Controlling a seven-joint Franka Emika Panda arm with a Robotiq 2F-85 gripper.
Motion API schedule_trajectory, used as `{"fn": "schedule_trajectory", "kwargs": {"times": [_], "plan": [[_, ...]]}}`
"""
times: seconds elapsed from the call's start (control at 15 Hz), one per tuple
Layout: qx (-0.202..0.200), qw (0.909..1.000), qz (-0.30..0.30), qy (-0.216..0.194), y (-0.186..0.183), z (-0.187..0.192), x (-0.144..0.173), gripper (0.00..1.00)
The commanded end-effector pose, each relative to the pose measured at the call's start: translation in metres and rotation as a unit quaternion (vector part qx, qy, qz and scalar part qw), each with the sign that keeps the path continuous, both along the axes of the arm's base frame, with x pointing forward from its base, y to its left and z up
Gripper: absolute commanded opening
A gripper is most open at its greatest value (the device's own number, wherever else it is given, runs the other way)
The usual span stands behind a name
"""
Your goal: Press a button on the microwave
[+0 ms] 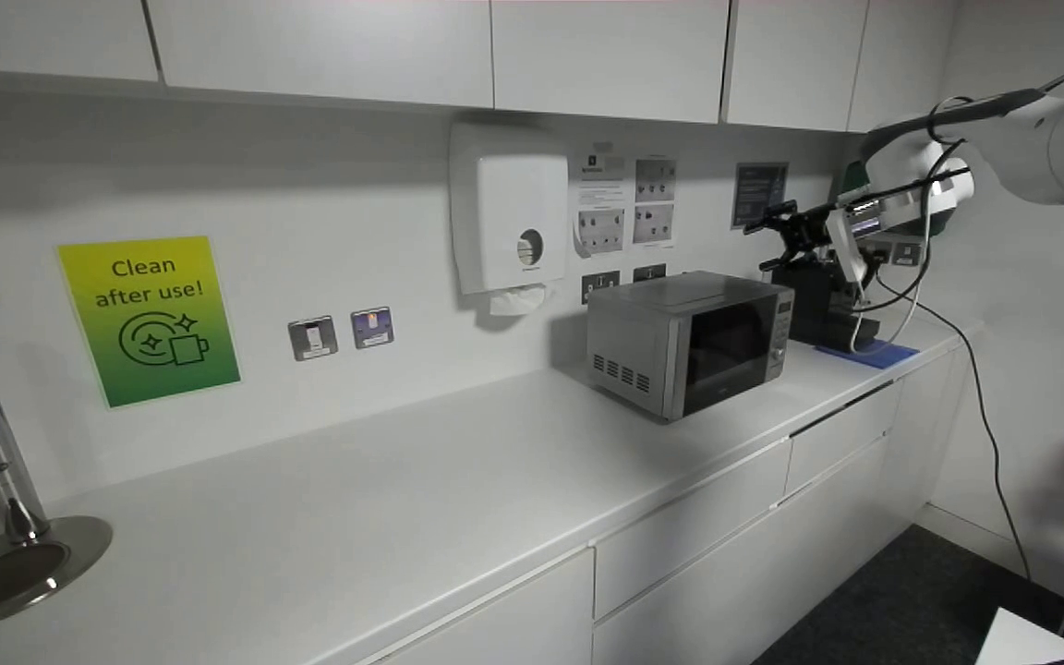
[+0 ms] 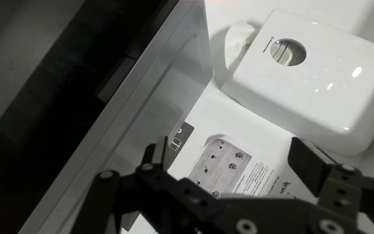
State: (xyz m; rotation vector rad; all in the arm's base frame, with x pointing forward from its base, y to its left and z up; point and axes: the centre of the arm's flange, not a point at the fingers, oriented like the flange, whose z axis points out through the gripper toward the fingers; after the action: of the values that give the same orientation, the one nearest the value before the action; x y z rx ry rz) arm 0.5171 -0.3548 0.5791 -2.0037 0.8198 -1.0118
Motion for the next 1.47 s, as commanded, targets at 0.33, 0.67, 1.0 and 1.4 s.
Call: {"fn": "schedule_trajectory", "kwargs": {"times": [0.33,0.67,1.0,1.4], "plan": [[0.038,0.997,-0.019,-0.065,-0.03,0.004,0.003,1.0],[0.126,0.9735,-0.094,-0.166,-0.078,0.0,-0.018,1.0],[0.197,0.9426,-0.141,-0.23,-0.093,-0.026,-0.047,1.0],[0.214,0.946,-0.164,-0.179,-0.101,-0.092,-0.056,1.0]]}}
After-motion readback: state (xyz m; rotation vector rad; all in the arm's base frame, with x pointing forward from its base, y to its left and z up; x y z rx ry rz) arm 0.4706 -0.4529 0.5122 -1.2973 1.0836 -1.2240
